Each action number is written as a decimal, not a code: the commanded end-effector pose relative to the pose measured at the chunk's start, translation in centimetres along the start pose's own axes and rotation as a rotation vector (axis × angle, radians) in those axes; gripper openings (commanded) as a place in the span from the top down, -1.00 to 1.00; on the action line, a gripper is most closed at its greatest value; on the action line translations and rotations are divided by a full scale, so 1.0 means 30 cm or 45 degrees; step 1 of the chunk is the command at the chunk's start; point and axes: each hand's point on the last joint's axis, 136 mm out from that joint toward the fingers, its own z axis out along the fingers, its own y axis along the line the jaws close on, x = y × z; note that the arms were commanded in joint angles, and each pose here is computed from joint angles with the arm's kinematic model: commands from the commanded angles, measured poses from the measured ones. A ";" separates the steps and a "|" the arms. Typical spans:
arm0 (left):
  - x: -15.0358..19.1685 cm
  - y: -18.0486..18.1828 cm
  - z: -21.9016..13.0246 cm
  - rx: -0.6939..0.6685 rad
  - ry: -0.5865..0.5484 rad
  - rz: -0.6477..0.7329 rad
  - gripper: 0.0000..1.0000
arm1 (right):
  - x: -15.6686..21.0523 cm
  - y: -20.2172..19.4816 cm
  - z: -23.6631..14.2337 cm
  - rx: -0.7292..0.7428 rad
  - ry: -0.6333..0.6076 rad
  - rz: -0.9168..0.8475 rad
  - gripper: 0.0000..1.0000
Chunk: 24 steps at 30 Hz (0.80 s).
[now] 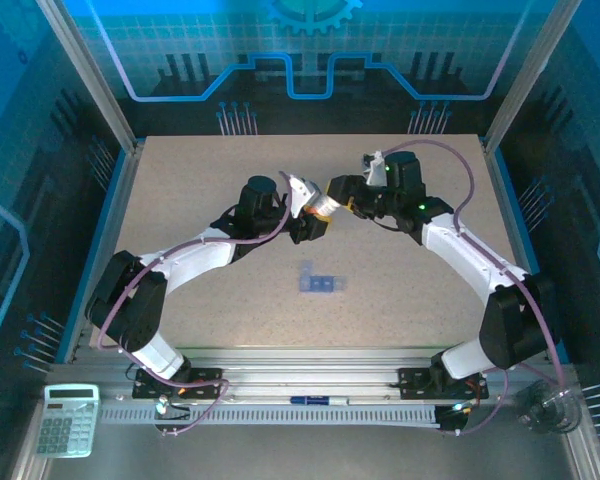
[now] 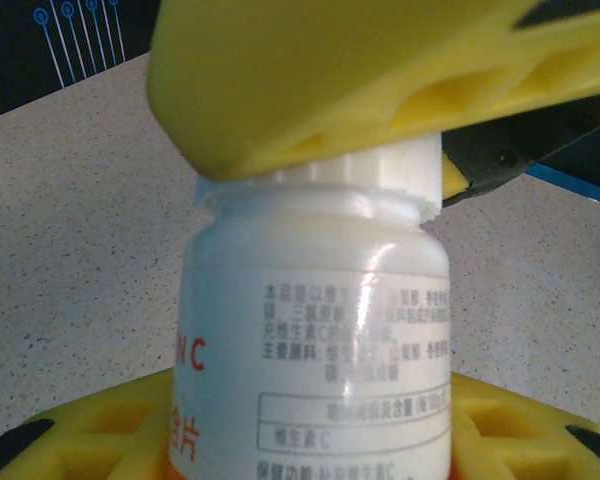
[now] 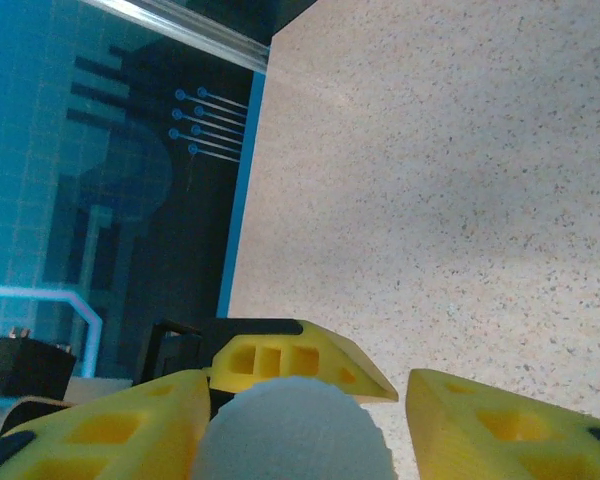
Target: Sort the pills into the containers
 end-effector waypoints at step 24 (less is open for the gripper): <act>-0.131 -0.017 -0.072 0.130 -0.131 -0.115 1.00 | -0.061 0.149 -0.170 -0.308 -0.082 -0.404 -0.65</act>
